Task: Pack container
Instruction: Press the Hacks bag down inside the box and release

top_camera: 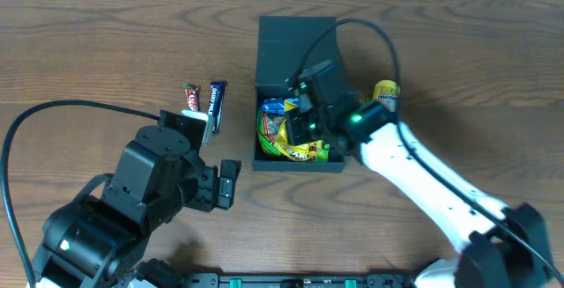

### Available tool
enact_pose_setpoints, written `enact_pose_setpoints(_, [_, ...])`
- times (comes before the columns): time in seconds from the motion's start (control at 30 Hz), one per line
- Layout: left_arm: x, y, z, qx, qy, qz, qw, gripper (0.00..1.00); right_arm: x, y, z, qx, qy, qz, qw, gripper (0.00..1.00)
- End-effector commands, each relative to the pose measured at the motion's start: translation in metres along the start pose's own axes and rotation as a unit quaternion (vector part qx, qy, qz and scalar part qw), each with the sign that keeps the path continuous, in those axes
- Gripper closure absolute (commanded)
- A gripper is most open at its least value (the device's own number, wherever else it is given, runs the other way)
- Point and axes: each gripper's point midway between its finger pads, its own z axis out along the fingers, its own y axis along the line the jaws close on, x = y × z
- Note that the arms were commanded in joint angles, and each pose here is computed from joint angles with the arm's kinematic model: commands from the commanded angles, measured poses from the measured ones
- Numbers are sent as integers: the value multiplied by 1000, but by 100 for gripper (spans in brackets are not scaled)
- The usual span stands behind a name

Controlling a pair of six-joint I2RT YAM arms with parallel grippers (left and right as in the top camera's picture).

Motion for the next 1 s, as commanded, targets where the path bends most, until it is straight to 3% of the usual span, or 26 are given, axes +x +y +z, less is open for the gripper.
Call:
enact_pose_setpoints(0.0, [-3,1,-3,-4,-7,6,1000,5,21,5,28,-2,46,-17,999,99])
enact_pose_setpoints(0.17, [-3,1,-3,-4,-6,6,1000,5,49,-34,58,59,112,11,992,99])
enact_pose_setpoints(0.6, [-3,1,-3,-4,-7,6,1000,5,56,-87,24,154,132,36,979,99])
enact_pose_setpoints(0.73, [-3,1,-3,-4,-6,6,1000,5,49,-79,20,140,120,35,982,99])
enact_pose_setpoints(0.97, [-3,1,-3,-4,-7,6,1000,5,10,-65,-24,133,28,21,990,99])
